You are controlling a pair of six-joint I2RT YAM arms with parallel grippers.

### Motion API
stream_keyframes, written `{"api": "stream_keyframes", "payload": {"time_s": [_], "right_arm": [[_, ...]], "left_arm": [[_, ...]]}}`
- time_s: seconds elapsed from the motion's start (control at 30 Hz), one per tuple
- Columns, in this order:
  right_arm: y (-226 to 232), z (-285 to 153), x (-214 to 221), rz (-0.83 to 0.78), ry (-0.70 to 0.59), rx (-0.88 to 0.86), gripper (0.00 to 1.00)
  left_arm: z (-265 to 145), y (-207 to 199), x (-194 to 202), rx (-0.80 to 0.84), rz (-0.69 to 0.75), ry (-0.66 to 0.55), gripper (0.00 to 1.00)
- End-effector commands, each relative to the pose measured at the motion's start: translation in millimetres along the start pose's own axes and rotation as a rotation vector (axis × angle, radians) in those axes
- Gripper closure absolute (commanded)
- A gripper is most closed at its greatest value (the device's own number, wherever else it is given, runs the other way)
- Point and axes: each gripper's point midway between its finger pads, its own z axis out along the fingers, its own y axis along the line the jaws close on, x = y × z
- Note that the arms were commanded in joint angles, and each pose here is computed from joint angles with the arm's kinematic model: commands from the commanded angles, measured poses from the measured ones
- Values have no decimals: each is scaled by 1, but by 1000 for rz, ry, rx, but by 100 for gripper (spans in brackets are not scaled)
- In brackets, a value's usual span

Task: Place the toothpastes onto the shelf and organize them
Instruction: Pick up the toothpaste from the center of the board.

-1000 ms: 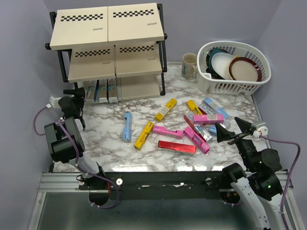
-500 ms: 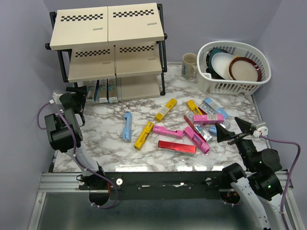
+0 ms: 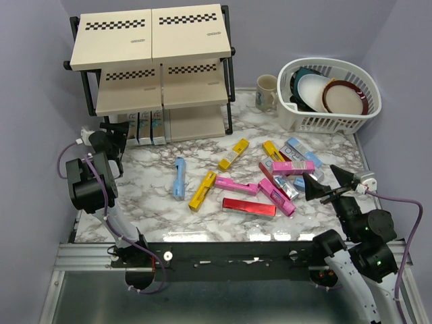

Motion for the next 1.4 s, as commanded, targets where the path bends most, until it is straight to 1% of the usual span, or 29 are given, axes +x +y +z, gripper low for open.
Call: {"api": "stream_keyframes", "payload": {"time_s": [0.0,0.17,0.4,0.53,0.57,0.63,0.67,0.73,0.77,0.8,0.83,0.87,0.9,0.93,0.97,1.0,1.03,1.07,1.1,1.17,1.2,1.23,1.27,1.3,1.33,1.37], "right_arm": [[-6,-49,-49,21,-282,3,0],[-6,-48,-48,22,-281,2,0],[-6,-48,-48,21,-281,2,0],[-6,-48,-48,21,-279,0,0],[-6,-49,-49,21,-281,-1,0],[-5,-49,-49,22,-282,-1,0],[-6,-49,-49,22,-282,0,0],[-4,-49,-50,22,-282,-9,0],[-4,-49,-50,20,-282,-9,0],[-3,-50,-50,20,-284,-13,0],[-3,-50,-51,22,-285,-17,0],[-3,-50,-51,23,-285,-15,0],[-3,-50,-50,22,-282,-17,0],[-3,-51,-50,22,-281,-17,0],[-3,-51,-51,22,-282,-15,0],[-3,-52,-52,24,-285,-14,0],[-3,-52,-51,24,-284,-14,0],[-4,-52,-52,24,-284,-13,0],[-4,-52,-52,26,-282,-11,0],[-6,-53,-53,26,-284,-2,0],[-8,-53,-54,28,-287,10,0],[-9,-53,-55,32,-287,16,0],[-9,-53,-55,37,-285,20,0],[-11,-54,-56,42,-283,27,0],[-11,-55,-58,58,-283,32,0],[-11,-54,-58,67,-267,33,0]], "left_arm": [[-4,6,10,1,4,21,16],[-6,2,14,11,14,31,17],[-11,-2,6,-9,35,7,15],[-25,4,4,-52,60,-15,9],[-30,-4,-2,-45,65,-39,8],[-41,5,1,-86,57,-38,4],[-47,-2,-4,-81,59,-60,3],[-61,7,3,-134,59,-48,1],[-69,-1,-2,-131,79,-74,1],[-77,8,5,-184,87,-51,1],[-83,9,9,-201,103,-41,1],[-93,-8,10,-173,132,-52,1],[-101,-3,14,-212,176,-42,1],[-108,-5,18,-219,203,-38,1],[-118,-24,22,-180,235,-40,1],[-126,-20,29,-207,281,-12,1],[-132,-24,30,-208,303,-15,1],[-140,-36,30,-173,325,-19,1],[-148,-36,44,-178,351,27,1],[-160,-49,53,-135,406,51,1],[-168,-48,67,-139,439,99,1],[-172,-50,71,-134,476,115,1],[-180,-58,79,-97,500,135,1],[-185,-56,86,-100,525,160,1],[-192,-62,100,-67,554,198,1],[-197,-66,103,-43,586,208,1]]}}
